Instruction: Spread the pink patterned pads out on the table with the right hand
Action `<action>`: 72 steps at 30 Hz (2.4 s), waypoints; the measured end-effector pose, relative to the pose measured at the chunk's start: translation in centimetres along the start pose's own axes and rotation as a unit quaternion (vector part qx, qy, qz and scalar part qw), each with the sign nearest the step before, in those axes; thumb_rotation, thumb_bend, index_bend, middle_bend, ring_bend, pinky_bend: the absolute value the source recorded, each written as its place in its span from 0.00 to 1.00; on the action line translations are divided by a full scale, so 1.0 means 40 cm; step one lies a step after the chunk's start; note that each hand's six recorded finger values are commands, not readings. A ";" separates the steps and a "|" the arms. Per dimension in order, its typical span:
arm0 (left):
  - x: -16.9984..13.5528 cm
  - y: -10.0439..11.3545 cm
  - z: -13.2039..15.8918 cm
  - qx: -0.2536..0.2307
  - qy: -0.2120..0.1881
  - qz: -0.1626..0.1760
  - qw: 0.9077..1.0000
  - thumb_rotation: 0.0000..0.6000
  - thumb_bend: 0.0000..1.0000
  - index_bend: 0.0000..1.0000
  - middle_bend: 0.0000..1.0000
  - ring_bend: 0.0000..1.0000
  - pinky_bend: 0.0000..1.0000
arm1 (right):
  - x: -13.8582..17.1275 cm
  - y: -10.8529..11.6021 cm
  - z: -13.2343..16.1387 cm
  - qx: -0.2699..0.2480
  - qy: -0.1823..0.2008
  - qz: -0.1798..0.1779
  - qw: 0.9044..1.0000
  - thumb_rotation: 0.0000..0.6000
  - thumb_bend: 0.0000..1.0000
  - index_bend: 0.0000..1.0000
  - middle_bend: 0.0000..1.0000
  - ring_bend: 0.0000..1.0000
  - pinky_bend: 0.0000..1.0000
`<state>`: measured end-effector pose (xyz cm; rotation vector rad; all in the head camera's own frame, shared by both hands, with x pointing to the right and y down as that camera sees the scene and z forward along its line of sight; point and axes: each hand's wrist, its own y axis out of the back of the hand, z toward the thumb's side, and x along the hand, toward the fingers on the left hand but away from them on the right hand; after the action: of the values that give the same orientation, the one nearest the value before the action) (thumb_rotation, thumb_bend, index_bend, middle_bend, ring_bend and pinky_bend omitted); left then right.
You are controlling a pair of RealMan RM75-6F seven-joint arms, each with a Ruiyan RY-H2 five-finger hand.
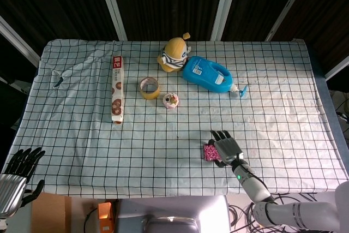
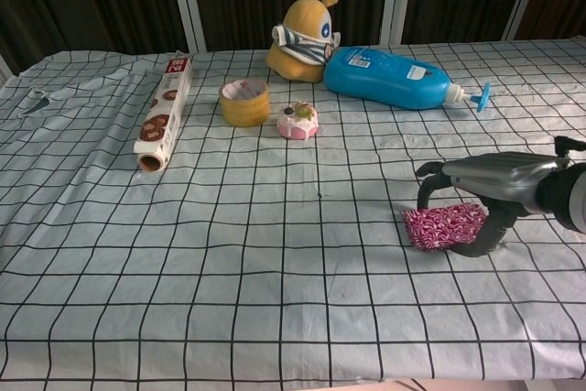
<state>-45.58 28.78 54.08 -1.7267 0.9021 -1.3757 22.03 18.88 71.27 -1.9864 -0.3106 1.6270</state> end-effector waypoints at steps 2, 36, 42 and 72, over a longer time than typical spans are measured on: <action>0.000 0.000 0.000 0.000 0.000 0.000 1.000 1.00 0.45 0.00 0.05 0.00 0.00 | 0.000 0.000 0.000 -0.001 0.000 0.000 1.000 1.00 0.27 0.34 0.00 0.00 0.00; 0.015 -0.011 -0.001 0.006 0.008 -0.007 1.000 1.00 0.45 0.00 0.05 0.00 0.00 | -0.032 0.045 -0.245 -0.019 -0.112 -0.021 0.993 1.00 0.27 0.17 0.00 0.00 0.01; 0.016 -0.010 0.000 0.006 0.009 -0.007 1.000 1.00 0.45 0.00 0.05 0.00 0.00 | -0.006 0.050 -0.242 -0.007 -0.096 -0.025 0.995 1.00 0.27 0.15 0.00 0.00 0.01; 0.001 -0.003 0.002 0.005 0.004 0.001 1.000 1.00 0.45 0.00 0.05 0.00 0.00 | 0.023 -0.015 -0.070 0.002 -0.005 -0.008 1.000 1.00 0.27 0.23 0.00 0.00 0.01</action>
<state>-45.48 28.83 54.19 -1.7136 0.8985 -1.3844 25.01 19.10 71.14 -1.9682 -0.3264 1.6277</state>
